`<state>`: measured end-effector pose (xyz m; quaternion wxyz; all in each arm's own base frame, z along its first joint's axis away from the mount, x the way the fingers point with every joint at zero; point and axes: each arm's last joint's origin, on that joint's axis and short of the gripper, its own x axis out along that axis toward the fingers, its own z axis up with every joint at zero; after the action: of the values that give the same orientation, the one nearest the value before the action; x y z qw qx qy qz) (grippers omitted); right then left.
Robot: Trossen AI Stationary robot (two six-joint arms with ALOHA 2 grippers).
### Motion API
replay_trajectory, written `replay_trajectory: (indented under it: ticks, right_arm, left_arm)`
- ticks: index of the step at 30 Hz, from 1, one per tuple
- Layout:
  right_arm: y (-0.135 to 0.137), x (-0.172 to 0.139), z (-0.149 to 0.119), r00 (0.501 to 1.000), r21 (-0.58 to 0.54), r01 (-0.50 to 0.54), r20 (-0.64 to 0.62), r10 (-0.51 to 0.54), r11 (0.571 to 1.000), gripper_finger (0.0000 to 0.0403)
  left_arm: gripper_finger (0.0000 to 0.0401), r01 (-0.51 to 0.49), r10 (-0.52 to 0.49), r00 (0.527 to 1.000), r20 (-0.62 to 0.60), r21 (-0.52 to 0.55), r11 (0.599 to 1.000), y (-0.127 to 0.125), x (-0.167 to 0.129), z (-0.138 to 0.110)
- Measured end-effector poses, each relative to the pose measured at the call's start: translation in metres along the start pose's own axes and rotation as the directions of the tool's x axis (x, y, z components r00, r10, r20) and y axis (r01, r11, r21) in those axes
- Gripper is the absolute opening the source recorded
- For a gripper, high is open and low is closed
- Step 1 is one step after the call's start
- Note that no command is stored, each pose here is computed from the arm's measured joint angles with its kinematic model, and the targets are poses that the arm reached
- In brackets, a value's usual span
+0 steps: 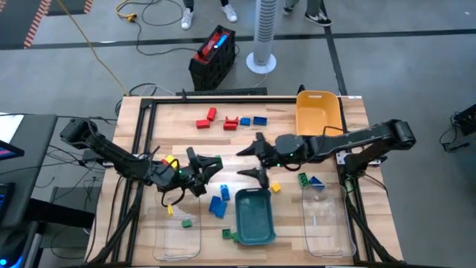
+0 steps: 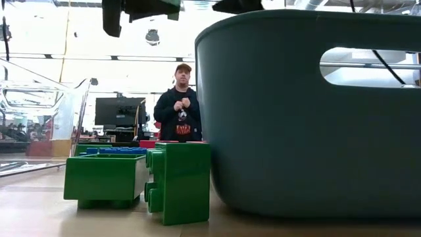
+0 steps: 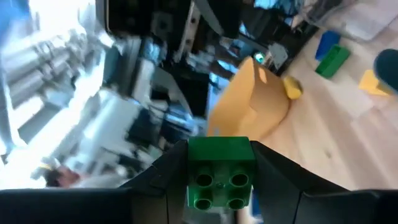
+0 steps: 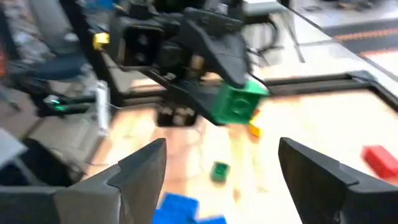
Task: Sort blocks
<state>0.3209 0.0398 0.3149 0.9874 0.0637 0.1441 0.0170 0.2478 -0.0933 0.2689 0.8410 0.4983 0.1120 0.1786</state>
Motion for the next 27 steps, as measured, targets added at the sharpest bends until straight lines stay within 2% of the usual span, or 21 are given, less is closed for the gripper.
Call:
replay_trajectory:
  ticks: [3, 6, 8, 11, 13, 16, 20, 24, 27]
  right_arm:
    - [-0.003, -0.012, -0.004, 0.998, 0.011, 0.064, -0.026, -0.064, 0.998, 0.0314]
    - [-0.004, -0.019, -0.012, 0.992, 0.025, 0.114, -0.058, -0.112, 0.993, 0.0314]
    - [-0.004, -0.020, -0.021, 0.988, 0.037, 0.144, -0.060, -0.142, 0.989, 0.0314]
    - [0.000, -0.017, -0.033, 0.983, 0.044, 0.179, -0.058, -0.177, 0.983, 0.0314]
    - [0.003, -0.015, -0.041, 0.981, 0.039, 0.192, -0.048, -0.190, 0.981, 0.0314]
    - [0.008, -0.015, -0.046, 0.978, 0.037, 0.210, -0.025, -0.209, 0.977, 0.0314]
    - [0.015, -0.018, -0.047, 0.967, 0.013, 0.254, -0.007, -0.254, 0.967, 0.0314]
    - [0.017, -0.019, -0.047, 0.959, -0.002, 0.285, -0.001, -0.285, 0.959, 0.0314]
    - [0.017, -0.019, -0.048, 0.959, -0.003, 0.285, -0.001, -0.285, 0.959, 0.0314]
  left_arm:
    - [0.0143, 0.068, -0.072, 0.996, -0.043, -0.091, 0.994, 0.003, -0.002, 0.005]
    - [0.0143, 0.140, -0.161, 0.983, -0.089, -0.204, 0.969, 0.013, -0.005, 0.012]
    - [0.0143, 0.194, -0.232, 0.966, -0.114, -0.274, 0.942, 0.019, -0.010, 0.017]
    - [0.0143, 0.291, -0.354, 0.931, -0.096, -0.393, 0.872, 0.028, -0.021, 0.029]
    - [0.0143, 0.355, -0.439, 0.895, -0.085, -0.461, 0.813, 0.032, -0.031, 0.034]
    - [0.0143, 0.448, -0.578, 0.812, -0.084, -0.546, 0.708, 0.032, -0.050, 0.039]
    - [0.0143, 0.531, -0.753, 0.655, -0.064, -0.670, 0.519, 0.030, -0.079, 0.044]
    - [0.0143, 0.553, -0.852, 0.524, -0.010, -0.756, 0.349, 0.024, -0.104, 0.050]
    - [0.0143, 0.527, -0.882, 0.470, 0.016, -0.807, 0.266, 0.021, -0.115, 0.053]
